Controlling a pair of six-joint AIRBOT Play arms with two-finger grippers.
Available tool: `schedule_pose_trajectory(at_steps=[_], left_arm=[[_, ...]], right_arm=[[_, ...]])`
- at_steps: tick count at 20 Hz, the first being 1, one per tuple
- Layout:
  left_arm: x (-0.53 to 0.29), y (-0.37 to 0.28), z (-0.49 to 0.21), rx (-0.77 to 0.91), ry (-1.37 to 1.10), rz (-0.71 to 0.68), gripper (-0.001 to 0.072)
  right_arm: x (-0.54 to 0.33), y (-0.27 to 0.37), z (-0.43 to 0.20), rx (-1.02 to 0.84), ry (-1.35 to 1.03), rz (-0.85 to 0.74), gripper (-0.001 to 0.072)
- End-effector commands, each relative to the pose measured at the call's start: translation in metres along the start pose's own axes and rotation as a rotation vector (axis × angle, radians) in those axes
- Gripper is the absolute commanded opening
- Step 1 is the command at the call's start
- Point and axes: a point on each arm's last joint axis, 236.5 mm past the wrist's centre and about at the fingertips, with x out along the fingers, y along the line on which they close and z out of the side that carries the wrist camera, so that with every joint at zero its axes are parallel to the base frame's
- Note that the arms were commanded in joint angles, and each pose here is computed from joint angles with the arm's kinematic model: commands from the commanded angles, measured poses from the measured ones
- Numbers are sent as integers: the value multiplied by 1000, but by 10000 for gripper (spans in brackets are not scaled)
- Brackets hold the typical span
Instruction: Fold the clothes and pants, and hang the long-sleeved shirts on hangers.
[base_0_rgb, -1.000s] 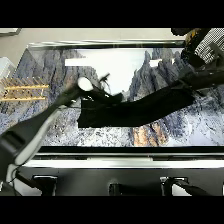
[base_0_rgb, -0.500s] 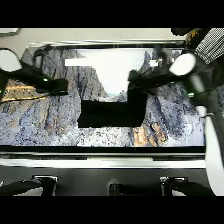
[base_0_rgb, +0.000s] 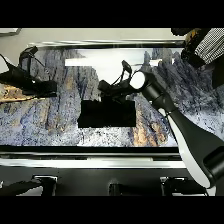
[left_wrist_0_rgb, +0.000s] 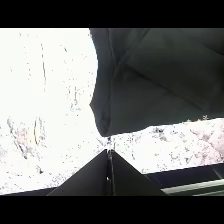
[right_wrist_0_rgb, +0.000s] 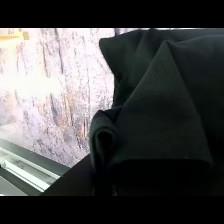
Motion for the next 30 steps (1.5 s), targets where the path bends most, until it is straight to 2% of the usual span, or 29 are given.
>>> schedule_pose_trajectory(at_steps=[1,8,12,13,15,17,22,25,27,29,30], left_arm=[[12,5,-3,-4,11,8,15],[21,7,-6,-6,26,10,15],[21,7,-4,-7,15,8,15],[21,7,-3,-7,12,6,15],[21,4,-3,-8,13,-3,15],[21,3,-4,-9,13,-8,15],[20,-7,-5,-12,19,-52,15],[19,-7,-6,-11,21,-52,15],[17,-8,-7,-10,23,-52,15],[15,-8,-7,-9,18,-53,15],[14,-8,-7,-9,16,-53,15]], right_arm=[[22,5,-9,21,13,14,26],[48,5,10,71,-51,62,34],[52,25,-4,54,-18,126,233],[54,31,-11,56,-2,138,335],[55,46,-27,44,35,179,350],[50,56,-32,35,46,209,425],[-4,55,10,-19,-47,236,425],[-70,11,49,-59,-84,165,425],[-113,-51,72,-85,-94,31,428],[-145,-116,88,-77,-78,-86,484],[-155,-146,96,-52,-80,-108,484]])
